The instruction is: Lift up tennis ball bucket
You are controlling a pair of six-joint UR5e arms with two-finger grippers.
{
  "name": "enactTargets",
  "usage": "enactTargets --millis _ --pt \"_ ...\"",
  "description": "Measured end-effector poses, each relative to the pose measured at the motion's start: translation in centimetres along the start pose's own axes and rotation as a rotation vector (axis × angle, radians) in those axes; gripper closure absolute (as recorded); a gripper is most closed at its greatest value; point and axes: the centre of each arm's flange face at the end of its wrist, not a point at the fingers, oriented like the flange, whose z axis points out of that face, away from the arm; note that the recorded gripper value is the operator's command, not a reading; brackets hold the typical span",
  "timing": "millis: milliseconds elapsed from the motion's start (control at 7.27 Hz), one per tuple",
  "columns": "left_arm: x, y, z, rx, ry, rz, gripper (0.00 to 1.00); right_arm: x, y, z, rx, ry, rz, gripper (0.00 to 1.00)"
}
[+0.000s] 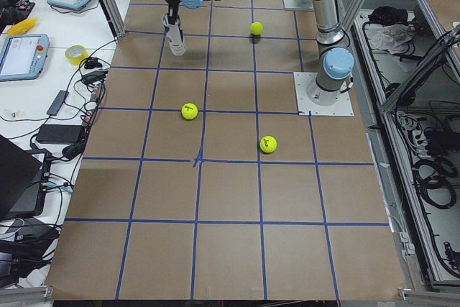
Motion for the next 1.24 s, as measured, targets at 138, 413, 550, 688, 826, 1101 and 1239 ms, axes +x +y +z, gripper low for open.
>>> enactTargets --millis 138,413,550,688,826,1101,1239 --pt "0.7 0.5 1.0 -0.017 -0.003 0.012 0.85 0.0 0.0 0.2 -0.003 -0.001 0.000 0.00" --pt "1.4 1.4 2.6 -0.044 0.001 0.017 0.18 -0.2 -0.3 0.4 0.003 -0.005 0.001 0.00" --pt "1.6 1.6 2.9 -0.051 0.004 0.012 0.07 -0.2 -0.5 0.5 0.007 -0.007 0.002 0.00" --pt "1.8 1.7 3.0 -0.054 0.006 0.010 0.00 -0.2 -0.8 0.6 0.017 -0.008 0.003 0.00" --pt "2.2 1.8 2.8 -0.054 0.009 0.014 0.00 -0.3 -1.1 0.8 0.026 -0.009 0.003 0.00" --pt "3.5 2.4 0.1 -0.037 0.017 0.031 0.00 -0.4 -1.7 1.5 0.030 -0.007 0.004 0.00" --pt "3.8 2.6 -2.6 -0.024 0.017 0.034 0.00 -0.3 -1.8 1.4 0.035 -0.007 0.006 0.00"
